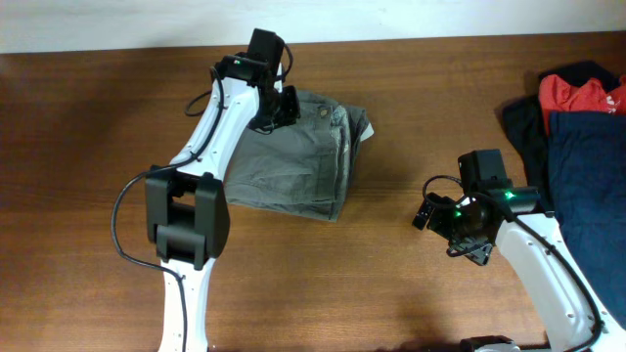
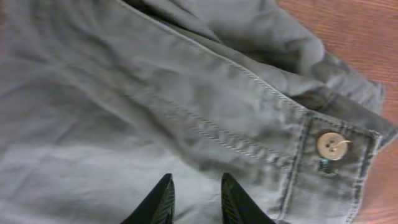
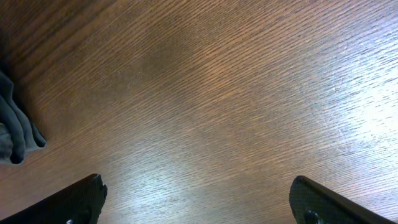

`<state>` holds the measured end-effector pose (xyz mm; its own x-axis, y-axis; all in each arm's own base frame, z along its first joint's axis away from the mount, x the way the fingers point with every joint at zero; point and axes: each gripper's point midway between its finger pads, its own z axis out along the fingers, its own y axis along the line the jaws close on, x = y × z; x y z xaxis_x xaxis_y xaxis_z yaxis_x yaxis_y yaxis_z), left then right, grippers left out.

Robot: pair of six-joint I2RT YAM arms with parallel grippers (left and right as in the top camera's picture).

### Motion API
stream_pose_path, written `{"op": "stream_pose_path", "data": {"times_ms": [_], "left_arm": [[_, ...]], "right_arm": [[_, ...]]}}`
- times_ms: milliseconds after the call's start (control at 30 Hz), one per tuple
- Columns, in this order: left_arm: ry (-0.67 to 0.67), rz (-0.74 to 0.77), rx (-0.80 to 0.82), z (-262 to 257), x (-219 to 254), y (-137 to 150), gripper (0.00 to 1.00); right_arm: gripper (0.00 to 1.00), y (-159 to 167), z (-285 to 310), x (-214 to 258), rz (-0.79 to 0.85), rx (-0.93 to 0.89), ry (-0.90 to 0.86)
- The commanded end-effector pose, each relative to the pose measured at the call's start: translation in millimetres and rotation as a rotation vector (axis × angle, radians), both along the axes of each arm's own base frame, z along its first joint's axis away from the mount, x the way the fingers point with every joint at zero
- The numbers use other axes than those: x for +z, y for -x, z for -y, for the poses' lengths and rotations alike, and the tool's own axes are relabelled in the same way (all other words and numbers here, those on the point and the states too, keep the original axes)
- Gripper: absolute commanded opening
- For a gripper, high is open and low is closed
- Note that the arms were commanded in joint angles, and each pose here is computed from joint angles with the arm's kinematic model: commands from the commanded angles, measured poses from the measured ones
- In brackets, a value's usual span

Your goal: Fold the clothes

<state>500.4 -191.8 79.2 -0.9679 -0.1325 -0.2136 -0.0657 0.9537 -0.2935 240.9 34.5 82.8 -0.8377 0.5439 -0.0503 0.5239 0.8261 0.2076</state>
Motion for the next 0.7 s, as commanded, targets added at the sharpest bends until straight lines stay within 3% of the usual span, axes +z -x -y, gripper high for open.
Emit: {"op": "stream_pose_path", "data": {"times_ms": [0,267,667], "left_arm": [[0.035,-0.023,-0.020,21.4,-7.8,6.4,0.24],[0.020,-0.086,0.019,21.0,-27.4,13.5,0.18],[-0.031,-0.111,0.107,-25.5,-32.9,5.5,0.05]], "right_arm": [[0.99,0.6,0.0,-0.8,-0.004,-0.008,-0.006],[0.99,0.6,0.0,-0.8,-0.004,-0.008,-0.006],[0.99,0.6,0.0,-0.8,-0.004,-0.008,-0.006]]}}
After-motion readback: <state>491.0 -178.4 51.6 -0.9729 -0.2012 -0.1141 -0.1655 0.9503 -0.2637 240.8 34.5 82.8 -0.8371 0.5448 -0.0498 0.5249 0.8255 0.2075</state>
